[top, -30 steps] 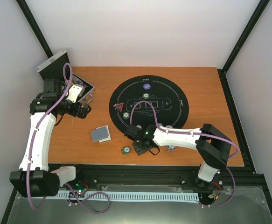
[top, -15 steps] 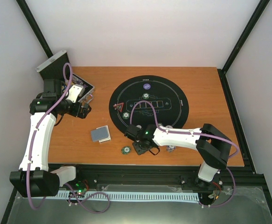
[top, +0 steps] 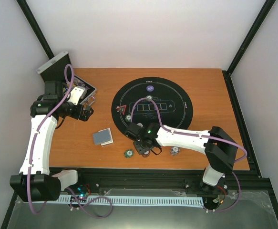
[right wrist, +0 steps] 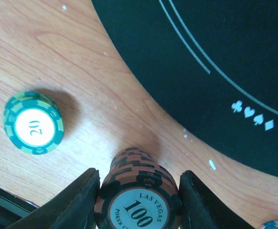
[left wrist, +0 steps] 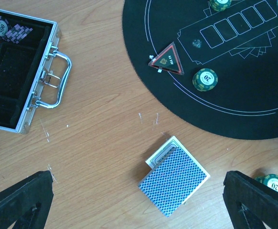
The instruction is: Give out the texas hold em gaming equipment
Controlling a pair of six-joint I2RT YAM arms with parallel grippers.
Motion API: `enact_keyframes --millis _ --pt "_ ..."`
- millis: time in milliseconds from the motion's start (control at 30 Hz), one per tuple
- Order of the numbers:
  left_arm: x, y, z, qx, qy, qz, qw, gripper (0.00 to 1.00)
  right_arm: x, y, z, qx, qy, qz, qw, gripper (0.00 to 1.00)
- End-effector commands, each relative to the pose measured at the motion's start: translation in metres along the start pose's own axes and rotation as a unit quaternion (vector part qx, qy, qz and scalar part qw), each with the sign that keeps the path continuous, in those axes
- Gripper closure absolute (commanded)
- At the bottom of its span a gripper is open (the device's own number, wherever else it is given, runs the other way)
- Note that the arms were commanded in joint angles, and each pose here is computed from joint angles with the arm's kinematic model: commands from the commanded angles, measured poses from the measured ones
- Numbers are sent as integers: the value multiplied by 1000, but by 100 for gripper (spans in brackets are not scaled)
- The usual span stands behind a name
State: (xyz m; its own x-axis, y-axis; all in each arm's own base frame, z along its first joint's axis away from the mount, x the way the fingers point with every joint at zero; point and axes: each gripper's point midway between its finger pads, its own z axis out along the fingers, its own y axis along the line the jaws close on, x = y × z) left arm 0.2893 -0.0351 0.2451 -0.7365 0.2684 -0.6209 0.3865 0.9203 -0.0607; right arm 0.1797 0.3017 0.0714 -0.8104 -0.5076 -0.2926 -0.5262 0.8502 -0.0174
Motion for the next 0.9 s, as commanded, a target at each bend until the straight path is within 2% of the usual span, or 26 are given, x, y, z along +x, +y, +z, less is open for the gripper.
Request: enact_keyframes --millis 0,233,467,700,867 --pt "-4 -2 -7 3 -7 3 1000 0 -31 -4 -21 17 -37 -13 999 59" --pt "-4 -3 -7 4 -7 2 1000 0 -125 -26 -22 13 -77 9 997 59" --pt "-2 -3 -6 4 -6 4 1000 0 -203 -59 21 21 -74 36 996 60" --pt "-5 -6 -6 15 -11 3 1000 0 -237 -74 68 20 -64 54 996 60" --pt "-5 -9 -6 24 -16 2 1000 0 -243 -75 93 9 -57 65 996 60"
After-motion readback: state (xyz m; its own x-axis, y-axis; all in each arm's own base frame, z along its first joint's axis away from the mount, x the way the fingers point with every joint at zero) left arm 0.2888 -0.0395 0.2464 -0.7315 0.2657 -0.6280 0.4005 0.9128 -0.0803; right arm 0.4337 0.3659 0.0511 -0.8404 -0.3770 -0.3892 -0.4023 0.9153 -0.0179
